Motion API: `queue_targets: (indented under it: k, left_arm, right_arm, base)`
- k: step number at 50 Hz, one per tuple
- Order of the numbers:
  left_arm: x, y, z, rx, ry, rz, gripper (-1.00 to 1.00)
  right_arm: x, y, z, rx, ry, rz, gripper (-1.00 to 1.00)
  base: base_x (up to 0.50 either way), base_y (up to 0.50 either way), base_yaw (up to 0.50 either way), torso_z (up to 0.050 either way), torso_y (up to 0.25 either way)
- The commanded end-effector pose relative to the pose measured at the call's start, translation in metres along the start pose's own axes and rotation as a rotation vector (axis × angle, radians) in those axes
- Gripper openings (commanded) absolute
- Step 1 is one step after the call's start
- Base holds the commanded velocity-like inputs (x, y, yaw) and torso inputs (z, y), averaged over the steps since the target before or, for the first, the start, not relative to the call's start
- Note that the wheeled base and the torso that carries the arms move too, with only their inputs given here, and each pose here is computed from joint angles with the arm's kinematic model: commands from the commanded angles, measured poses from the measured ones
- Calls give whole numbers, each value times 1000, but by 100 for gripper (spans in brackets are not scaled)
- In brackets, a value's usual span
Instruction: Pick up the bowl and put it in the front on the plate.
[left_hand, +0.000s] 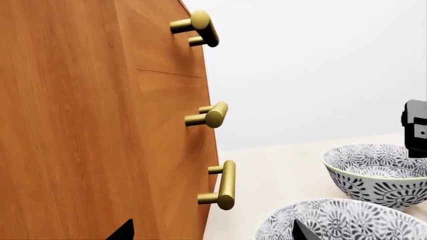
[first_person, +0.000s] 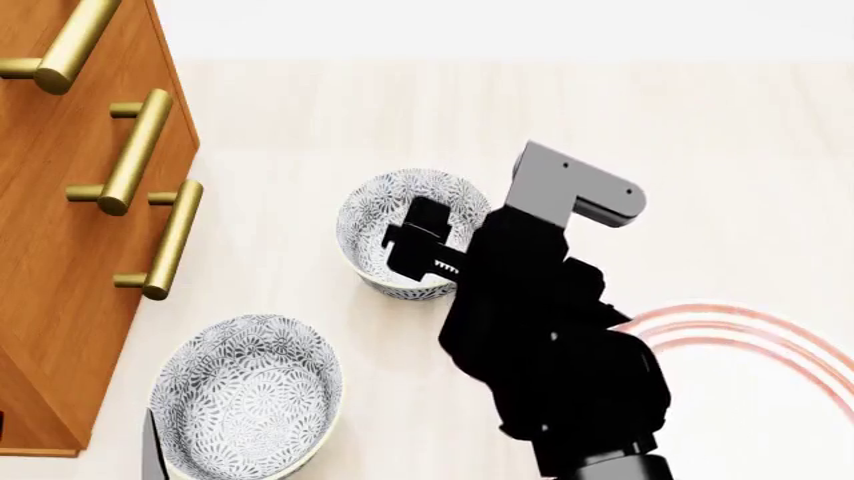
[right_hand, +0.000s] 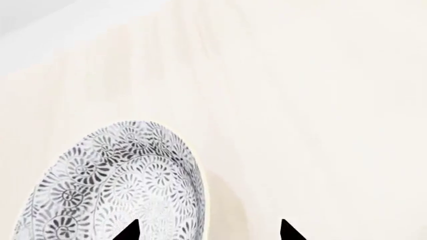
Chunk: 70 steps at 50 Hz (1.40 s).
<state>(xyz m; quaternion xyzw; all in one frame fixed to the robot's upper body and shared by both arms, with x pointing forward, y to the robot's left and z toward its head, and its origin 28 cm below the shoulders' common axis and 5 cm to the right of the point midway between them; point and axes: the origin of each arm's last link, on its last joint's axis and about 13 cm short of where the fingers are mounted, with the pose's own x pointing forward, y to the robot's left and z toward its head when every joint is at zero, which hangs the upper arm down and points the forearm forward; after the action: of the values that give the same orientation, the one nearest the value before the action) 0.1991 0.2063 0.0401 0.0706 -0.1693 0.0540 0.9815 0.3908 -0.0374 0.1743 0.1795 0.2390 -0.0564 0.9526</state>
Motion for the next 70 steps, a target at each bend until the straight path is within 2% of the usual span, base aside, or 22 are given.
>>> queue_targets:
  k: [1,24,25,56,61,70]
  left_arm:
    - [1,0,0,3,-1,-3,100]
    - [0,0,-1,3,4,-6,100]
    - [0,0,-1,4,4,-6,100]
    - [2,0,-1,5,9,3,100]
    - [2,1,0,6,8,6,100]
    - [1,0,-1,6,7,3,100]
  right_arm:
    - [1,1,-6,-10,1,15,100]
    - [1,1,-9,-15,-3,25,100]
    - [1,2,-9,-15,-5,27,-100]
    - [-3,2,-8,-21,-42,48,-100]
    - [-16,7,4,-87,-217,93,-100]
    - [-40,5,35,-77,-413,110,-100]
  base:
    - [0,0,0,0,0]
    - [0,0,0,0,0]
    - [0,0,0,0,0]
    - [0,0,0,0,0]
    - [0,0,0,0,0]
    - [0,0,0,0,0]
